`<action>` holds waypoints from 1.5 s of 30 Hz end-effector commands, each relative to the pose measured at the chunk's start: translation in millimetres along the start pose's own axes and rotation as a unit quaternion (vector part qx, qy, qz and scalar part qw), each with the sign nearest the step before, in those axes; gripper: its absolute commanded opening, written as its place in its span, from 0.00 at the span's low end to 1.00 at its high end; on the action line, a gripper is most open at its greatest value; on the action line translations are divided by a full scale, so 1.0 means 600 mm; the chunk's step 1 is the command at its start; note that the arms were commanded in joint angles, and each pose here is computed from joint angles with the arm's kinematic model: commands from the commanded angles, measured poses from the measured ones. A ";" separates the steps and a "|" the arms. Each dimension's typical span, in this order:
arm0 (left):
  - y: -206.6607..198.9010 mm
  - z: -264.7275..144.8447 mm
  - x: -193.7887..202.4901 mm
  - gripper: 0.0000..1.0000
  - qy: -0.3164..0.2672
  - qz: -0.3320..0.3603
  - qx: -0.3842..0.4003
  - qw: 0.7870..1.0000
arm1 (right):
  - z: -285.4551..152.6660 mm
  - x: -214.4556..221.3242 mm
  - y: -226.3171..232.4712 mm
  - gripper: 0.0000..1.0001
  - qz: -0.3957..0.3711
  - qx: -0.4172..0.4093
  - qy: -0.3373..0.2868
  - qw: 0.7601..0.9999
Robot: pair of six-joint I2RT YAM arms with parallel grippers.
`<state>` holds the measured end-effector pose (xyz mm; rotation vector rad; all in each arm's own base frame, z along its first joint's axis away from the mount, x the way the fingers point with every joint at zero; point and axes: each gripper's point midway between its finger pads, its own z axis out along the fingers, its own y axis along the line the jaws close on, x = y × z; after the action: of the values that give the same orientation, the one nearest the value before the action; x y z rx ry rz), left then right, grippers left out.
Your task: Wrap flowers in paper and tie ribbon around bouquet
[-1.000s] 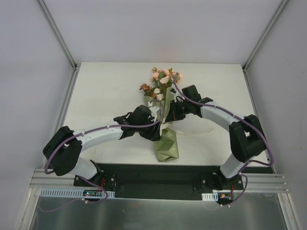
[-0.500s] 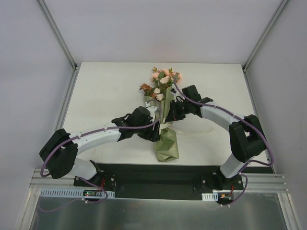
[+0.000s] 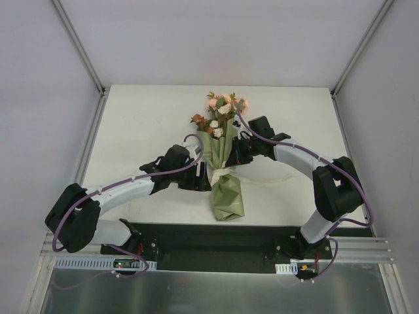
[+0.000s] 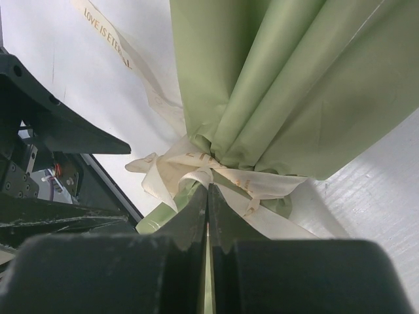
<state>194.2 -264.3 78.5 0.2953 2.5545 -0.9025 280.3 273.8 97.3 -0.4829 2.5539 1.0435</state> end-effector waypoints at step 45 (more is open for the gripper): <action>0.012 0.003 0.025 0.00 0.055 -0.051 0.042 0.996 | 0.002 -0.076 -0.053 0.00 0.183 0.073 -0.073 0.978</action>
<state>187.5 -268.6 73.4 0.4381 2.5718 -1.0942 306.2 276.6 105.0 -0.1747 2.6016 1.0361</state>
